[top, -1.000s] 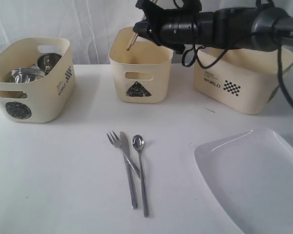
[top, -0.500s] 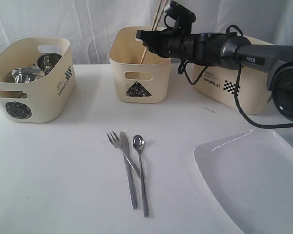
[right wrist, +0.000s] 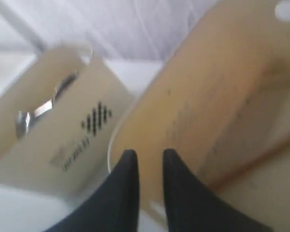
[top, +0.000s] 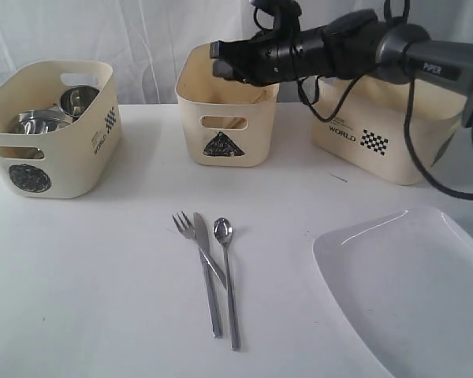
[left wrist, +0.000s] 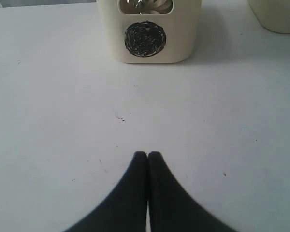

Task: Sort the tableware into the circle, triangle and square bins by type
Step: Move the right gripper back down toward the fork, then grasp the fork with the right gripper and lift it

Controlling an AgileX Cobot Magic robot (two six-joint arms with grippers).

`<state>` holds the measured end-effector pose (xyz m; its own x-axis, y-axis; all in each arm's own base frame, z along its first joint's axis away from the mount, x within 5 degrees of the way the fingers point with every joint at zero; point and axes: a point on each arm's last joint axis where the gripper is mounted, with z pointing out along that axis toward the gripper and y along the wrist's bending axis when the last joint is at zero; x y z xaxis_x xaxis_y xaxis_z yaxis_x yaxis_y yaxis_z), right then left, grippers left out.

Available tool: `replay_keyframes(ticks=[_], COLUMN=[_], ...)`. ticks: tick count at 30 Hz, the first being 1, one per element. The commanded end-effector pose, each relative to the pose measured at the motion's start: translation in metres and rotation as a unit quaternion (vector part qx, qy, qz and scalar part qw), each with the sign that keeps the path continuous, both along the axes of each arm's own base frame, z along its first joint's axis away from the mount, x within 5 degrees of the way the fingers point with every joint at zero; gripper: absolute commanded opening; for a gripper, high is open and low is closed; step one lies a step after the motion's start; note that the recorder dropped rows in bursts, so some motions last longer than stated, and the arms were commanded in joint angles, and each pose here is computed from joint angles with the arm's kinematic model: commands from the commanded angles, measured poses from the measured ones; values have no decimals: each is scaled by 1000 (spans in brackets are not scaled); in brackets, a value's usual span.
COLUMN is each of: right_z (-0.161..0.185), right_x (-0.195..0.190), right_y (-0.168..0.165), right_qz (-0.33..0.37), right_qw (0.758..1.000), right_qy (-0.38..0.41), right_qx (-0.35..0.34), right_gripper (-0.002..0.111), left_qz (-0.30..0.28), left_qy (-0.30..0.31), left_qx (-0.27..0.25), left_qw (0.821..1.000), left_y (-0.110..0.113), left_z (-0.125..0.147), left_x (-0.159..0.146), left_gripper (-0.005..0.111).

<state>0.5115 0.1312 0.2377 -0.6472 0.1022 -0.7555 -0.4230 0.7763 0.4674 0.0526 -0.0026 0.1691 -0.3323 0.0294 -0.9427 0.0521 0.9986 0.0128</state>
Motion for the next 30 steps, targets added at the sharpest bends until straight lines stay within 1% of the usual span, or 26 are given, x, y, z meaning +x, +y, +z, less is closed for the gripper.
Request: replay_keyframes(ticks=[1, 3, 5, 7, 10, 12, 14, 17, 20, 21, 23, 27, 29, 30], right_z=[-7, -8, -5, 1, -3, -9, -17, -23, -26, -27, -34, -54, -66, -72], right_x=[-40, -61, -71, -87, -112, -130, -146, -155, -155, -154, -151, -150, -146, -145], right_y=[-17, -13, 1, 19, 52, 77, 101, 128, 141, 143, 144, 141, 140, 140], right_qz=[63, 96, 84, 70, 82, 106, 138, 174, 177, 175, 174, 181, 181, 182], right_qw=[961, 927, 920, 918, 908, 899, 892, 902, 910, 913, 912, 894, 887, 884], right_qy=[185, 261, 269, 287, 310, 318, 312, 240, 195, 186, 187, 207, 206, 205], right_qx=[-193, -253, -273, -266, -271, -282, -297, -314, -321, -317, -321, -353, -371, -380], right_gripper=[0, 0, 0, 0, 0, 0, 0, 0, 1, 4, 15, 38, 44, 44], left_qz=[0, 0, 0, 0, 0, 0, 0, 0, 0, 0, 0, 0, 0, 0], left_qy=[-2, -2, -2, -2, -2, -2, -2, -2, -2, -2, -2, -2, -2, -2], left_qx=[-4, -4, -4, -4, -4, -4, -4, -4, -4, -4, -4, -4, -4, -4], left_qw=[1000, 1000, 1000, 1000, 1000, 1000, 1000, 1000, 1000, 1000, 1000, 1000, 1000, 1000], left_y=[0, 0, 0, 0, 0, 0, 0, 0, 0, 0, 0, 0, 0, 0], left_z=[0, 0, 0, 0, 0, 0, 0, 0, 0, 0, 0, 0, 0, 0], left_x=[0, 0, 0, 0, 0, 0, 0, 0, 0, 0, 0, 0, 0, 0], left_gripper=[0, 0, 0, 0, 0, 0, 0, 0, 0, 0, 0, 0, 0, 0])
